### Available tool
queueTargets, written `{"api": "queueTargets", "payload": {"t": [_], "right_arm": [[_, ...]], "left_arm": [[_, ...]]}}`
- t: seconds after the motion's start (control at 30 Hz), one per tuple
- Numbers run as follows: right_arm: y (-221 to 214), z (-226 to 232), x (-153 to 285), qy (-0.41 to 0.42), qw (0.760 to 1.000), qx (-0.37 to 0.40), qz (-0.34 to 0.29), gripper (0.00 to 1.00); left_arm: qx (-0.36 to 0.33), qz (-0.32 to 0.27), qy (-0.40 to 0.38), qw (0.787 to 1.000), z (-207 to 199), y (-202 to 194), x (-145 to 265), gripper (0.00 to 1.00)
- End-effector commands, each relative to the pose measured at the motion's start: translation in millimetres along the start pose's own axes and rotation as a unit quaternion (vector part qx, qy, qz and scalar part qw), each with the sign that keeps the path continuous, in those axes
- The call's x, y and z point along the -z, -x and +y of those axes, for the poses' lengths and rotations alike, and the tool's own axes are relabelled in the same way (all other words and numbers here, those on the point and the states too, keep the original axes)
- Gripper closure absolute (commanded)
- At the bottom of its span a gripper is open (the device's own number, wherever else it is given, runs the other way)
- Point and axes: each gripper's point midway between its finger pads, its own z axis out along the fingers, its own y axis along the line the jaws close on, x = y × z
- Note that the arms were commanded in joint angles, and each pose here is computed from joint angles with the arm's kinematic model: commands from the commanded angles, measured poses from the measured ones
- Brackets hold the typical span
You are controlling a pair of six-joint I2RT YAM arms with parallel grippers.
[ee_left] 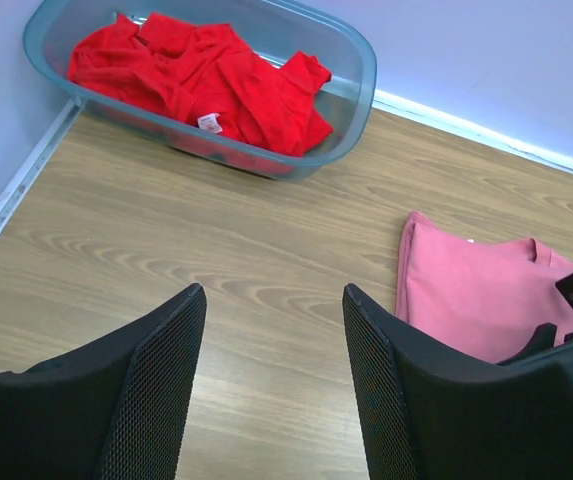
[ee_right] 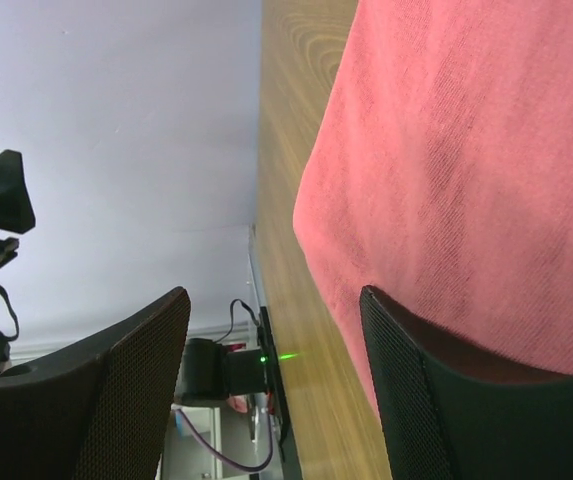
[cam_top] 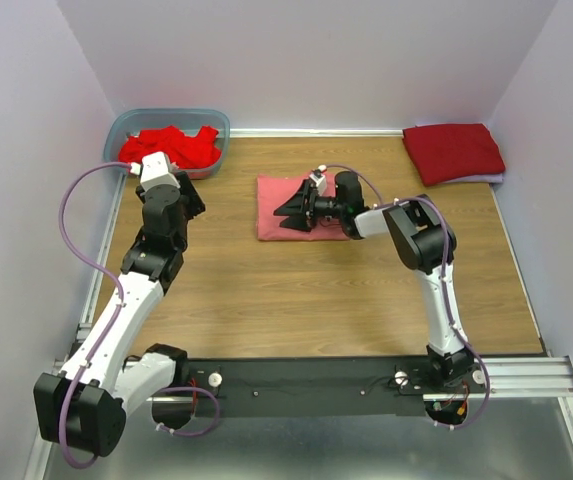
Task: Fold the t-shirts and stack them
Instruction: Fold the tshirt
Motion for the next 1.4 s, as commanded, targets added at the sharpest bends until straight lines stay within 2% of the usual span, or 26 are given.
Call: {"api": "queueTargets", "payload": {"t": [0.0, 0.17, 0.3, 0.57, 0.73, 0.83, 0.93, 1.03, 1.07, 1.1, 1.17, 1.23, 1.27, 1.37], "right_arm": [[2, -15, 1, -0.050, 0.999, -0.014, -0.017, 0.24], [18, 51, -17, -0.011, 0.999, 0.033, -0.024, 0.24], [13, 62, -38, 0.003, 0.999, 0.034, -0.013, 0.24], [-22, -4, -80, -0.027, 0.999, -0.018, 0.030, 0.24], [-26, -37, -81, -0.062, 0.998, -0.030, 0.009, 0.24], [-25, -24, -80, -0.053, 0.998, -0.019, 0.014, 0.24], [-15, 21, -74, -0.033, 0.999, 0.023, 0.005, 0.24], [3, 69, -55, -0.031, 0.996, 0.080, -0.016, 0.24], [9, 73, -47, -0.044, 0.994, 0.092, -0.024, 0.24], [23, 63, -31, -0.091, 0.989, 0.108, -0.046, 0.23], [37, 80, 1, -0.114, 0.982, 0.132, -0.078, 0.23], [53, 54, 47, -0.162, 0.975, 0.110, -0.108, 0.22], [69, 59, 82, -0.177, 0.969, 0.111, -0.134, 0.22], [73, 35, 135, -0.242, 0.951, 0.103, -0.163, 0.22]], "left_arm": [[-0.003, -0.019, 0.016, 1.000, 7, 11, 3, 0.35], [-0.001, -0.020, 0.012, 1.000, 6, 12, 4, 0.34], [0.000, -0.021, 0.014, 1.000, 7, 12, 4, 0.31], [-0.002, -0.023, 0.002, 1.000, 3, 12, 5, 0.23], [-0.007, -0.016, -0.016, 1.000, -3, 9, 3, 0.21], [-0.016, -0.008, -0.036, 0.999, -10, 5, 2, 0.21], [-0.030, 0.001, -0.081, 0.996, -25, 0, 3, 0.22], [-0.040, 0.007, -0.103, 0.994, -32, -6, 3, 0.22], [-0.041, 0.010, -0.103, 0.994, -31, -8, 2, 0.22], [-0.043, 0.014, -0.108, 0.993, -34, -11, 2, 0.22], [-0.046, 0.024, -0.112, 0.992, -38, -18, 0, 0.23], [-0.057, 0.036, -0.127, 0.990, -56, -26, -1, 0.24], [-0.064, 0.038, -0.128, 0.989, -61, -28, -1, 0.24], [-0.099, 0.069, -0.166, 0.979, -104, -48, 6, 0.24]]}}
